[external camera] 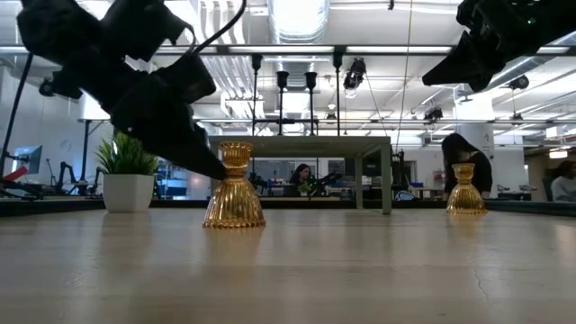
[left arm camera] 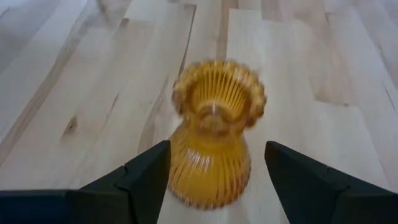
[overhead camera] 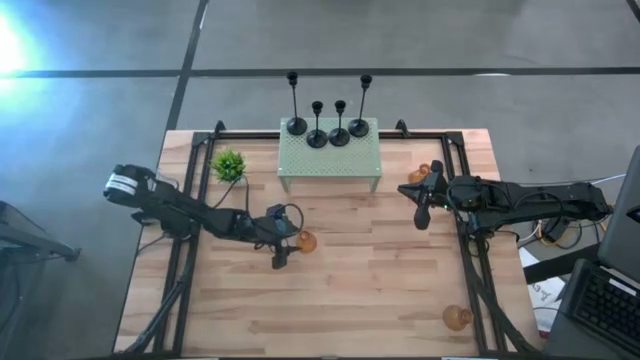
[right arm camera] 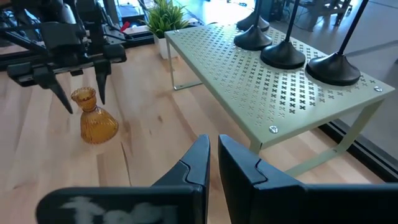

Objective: Pick & Place candle stick holders
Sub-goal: Put the middle left orange glass candle holder on the shelf

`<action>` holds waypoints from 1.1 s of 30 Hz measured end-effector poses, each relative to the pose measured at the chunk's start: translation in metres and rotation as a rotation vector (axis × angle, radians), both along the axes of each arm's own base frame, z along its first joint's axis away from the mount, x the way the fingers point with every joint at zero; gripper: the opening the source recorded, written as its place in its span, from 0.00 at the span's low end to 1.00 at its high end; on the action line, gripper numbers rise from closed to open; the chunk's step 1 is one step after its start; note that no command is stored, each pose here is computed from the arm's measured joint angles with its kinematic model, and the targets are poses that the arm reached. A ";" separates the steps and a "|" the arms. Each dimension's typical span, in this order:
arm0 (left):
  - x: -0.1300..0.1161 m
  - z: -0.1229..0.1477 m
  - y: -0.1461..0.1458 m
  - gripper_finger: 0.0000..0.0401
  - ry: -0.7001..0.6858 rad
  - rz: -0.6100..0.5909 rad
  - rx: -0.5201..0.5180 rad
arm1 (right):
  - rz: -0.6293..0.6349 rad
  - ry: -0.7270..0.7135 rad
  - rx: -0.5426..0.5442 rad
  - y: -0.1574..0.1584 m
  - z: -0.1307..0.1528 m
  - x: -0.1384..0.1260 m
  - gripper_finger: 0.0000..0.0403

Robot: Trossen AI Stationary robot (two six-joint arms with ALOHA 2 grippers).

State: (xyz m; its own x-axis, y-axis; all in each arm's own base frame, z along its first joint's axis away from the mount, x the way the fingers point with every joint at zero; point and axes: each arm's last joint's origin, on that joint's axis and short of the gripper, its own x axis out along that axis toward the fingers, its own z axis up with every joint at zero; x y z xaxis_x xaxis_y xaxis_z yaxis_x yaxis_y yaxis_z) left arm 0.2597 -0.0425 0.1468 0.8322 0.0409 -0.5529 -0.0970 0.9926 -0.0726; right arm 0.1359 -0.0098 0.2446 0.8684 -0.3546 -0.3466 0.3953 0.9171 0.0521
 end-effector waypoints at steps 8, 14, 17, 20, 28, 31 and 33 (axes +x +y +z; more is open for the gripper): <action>0.018 -0.005 0.001 0.66 -0.035 -0.004 0.023 | 0.005 0.005 -0.013 0.000 0.000 0.000 0.07; 0.025 -0.017 0.001 0.66 -0.053 -0.001 0.024 | 0.006 0.007 -0.015 0.000 0.000 0.000 0.07; 0.029 -0.023 0.001 0.66 -0.072 -0.001 0.025 | 0.006 0.007 -0.016 0.000 0.000 0.000 0.07; 0.032 -0.026 0.001 0.64 -0.098 -0.003 0.023 | 0.006 0.008 -0.016 0.000 0.000 0.000 0.07; 0.032 -0.025 0.001 0.49 -0.105 -0.004 0.025 | 0.008 0.011 -0.020 0.000 0.000 0.000 0.07; 0.031 -0.019 0.000 0.42 -0.123 -0.005 0.022 | 0.009 0.011 -0.022 0.000 0.000 0.000 0.07; 0.031 -0.017 0.000 0.36 -0.128 -0.007 0.024 | 0.009 0.011 -0.022 0.000 0.000 0.000 0.07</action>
State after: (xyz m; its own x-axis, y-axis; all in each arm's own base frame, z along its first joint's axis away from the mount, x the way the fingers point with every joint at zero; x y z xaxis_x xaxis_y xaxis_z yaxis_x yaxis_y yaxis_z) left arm 0.2903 -0.0420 0.1300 0.8964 0.0471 -0.4408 -0.0817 0.9949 -0.0599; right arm 0.1359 -0.0098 0.2444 0.8675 -0.3547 -0.3487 0.3878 0.9213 0.0275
